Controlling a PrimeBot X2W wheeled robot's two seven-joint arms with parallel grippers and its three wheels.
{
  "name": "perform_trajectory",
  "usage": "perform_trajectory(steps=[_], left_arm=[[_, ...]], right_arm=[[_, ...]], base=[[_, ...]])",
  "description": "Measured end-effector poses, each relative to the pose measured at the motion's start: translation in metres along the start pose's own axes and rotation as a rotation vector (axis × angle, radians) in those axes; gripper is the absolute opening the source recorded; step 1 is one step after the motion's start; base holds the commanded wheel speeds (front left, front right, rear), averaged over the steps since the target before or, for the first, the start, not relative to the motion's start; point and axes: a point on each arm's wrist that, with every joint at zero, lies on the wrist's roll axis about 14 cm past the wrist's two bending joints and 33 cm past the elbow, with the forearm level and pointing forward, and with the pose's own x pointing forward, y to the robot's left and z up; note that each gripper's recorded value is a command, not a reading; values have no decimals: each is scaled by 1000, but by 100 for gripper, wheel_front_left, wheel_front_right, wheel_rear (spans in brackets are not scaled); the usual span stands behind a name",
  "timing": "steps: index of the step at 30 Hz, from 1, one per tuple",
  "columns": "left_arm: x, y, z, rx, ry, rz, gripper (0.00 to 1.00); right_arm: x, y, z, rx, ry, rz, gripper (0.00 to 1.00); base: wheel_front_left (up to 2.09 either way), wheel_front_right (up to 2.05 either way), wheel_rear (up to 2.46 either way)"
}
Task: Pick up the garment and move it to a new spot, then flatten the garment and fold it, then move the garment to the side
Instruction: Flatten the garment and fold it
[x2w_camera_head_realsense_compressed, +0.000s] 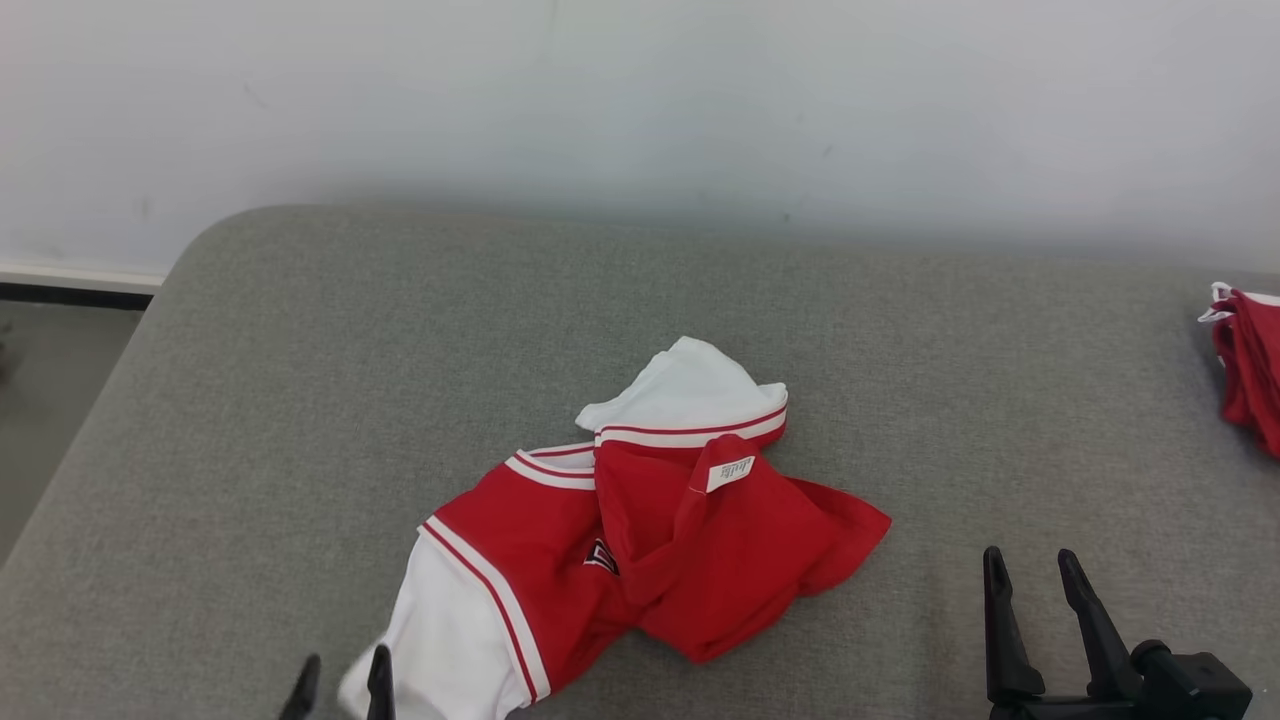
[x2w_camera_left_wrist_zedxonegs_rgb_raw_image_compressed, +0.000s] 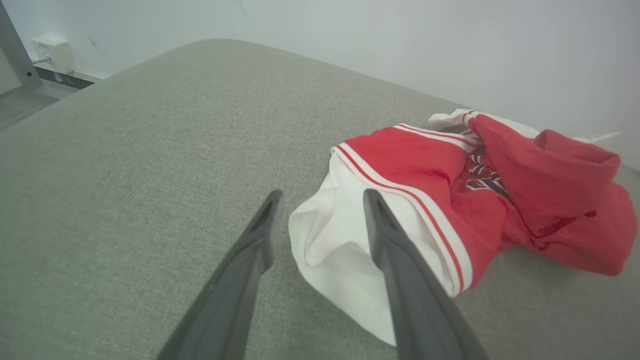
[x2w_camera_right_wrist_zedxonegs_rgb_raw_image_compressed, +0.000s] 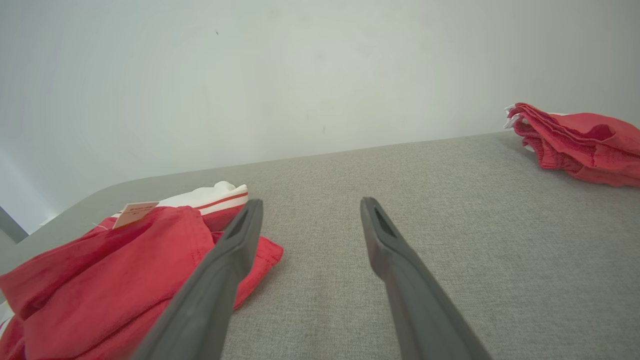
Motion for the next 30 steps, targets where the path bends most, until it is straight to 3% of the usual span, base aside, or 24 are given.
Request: perform_trajectory(steps=[14,25,30], left_arm=[[29,-32,92,109,-279,-124,100],[42,-56,86,137,-265,-196,100],[40,-51,86,133,-270,-183,100]], right_arm=[[-24,-24,16,-9,-47,-84,100],[-51,-50,19,-12,-57,-180,100],[-47,-43,17,-22,-51,-152,100]], base=[[0,0,0],[0,0,0],[0,0,0]])
